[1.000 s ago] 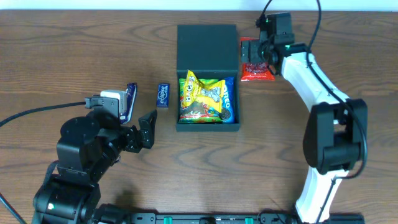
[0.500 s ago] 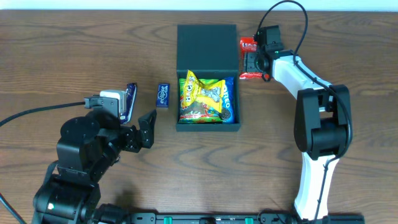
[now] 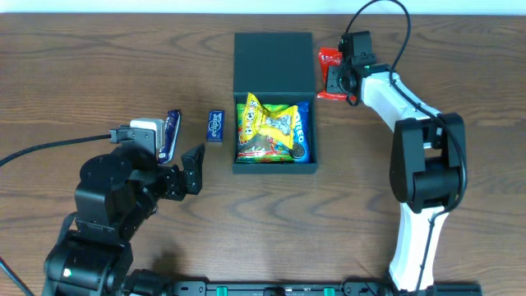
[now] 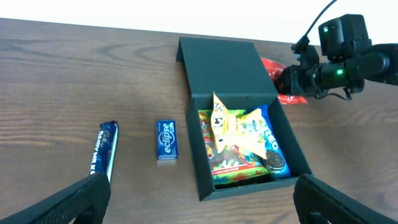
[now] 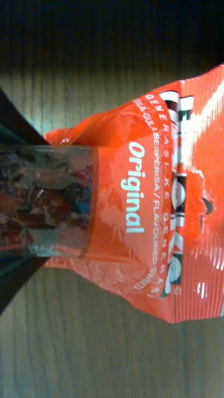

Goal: Pack container
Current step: 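Move the right gripper to the red sweets bag and grasp it, then carry the red bag into the box and lower it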

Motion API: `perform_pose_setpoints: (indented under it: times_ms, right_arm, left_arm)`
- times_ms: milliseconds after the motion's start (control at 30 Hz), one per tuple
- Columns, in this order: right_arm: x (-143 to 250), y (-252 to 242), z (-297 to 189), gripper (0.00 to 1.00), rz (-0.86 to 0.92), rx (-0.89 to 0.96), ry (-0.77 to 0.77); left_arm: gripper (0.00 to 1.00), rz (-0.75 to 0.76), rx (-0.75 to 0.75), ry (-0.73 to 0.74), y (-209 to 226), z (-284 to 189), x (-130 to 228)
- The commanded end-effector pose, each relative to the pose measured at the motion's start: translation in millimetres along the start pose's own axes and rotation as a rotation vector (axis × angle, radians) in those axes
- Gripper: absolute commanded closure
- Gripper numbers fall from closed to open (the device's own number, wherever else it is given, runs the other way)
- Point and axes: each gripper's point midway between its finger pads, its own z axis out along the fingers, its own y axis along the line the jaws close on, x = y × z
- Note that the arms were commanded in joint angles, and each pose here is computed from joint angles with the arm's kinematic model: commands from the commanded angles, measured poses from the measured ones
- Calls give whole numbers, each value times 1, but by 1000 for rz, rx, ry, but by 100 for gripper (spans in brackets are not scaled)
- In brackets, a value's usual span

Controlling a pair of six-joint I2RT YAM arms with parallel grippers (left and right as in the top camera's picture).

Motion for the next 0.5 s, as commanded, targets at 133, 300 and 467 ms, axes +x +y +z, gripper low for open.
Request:
perform_pose_setpoints:
  times_ms: [133,300,467]
  right_arm:
    - [-53,6,-74,67,19,-31,-163]
    - [-76,18,-136,69,13,-90,-249]
    - [-70,66,-196,69,-130,-303,-265]
  left_arm:
    - [5,10,-16,-16,2,-3,-5]
    - [5,10,-17,-16,2,-3,-5]
    - [5,10,-16,-16,2,-3,-5]
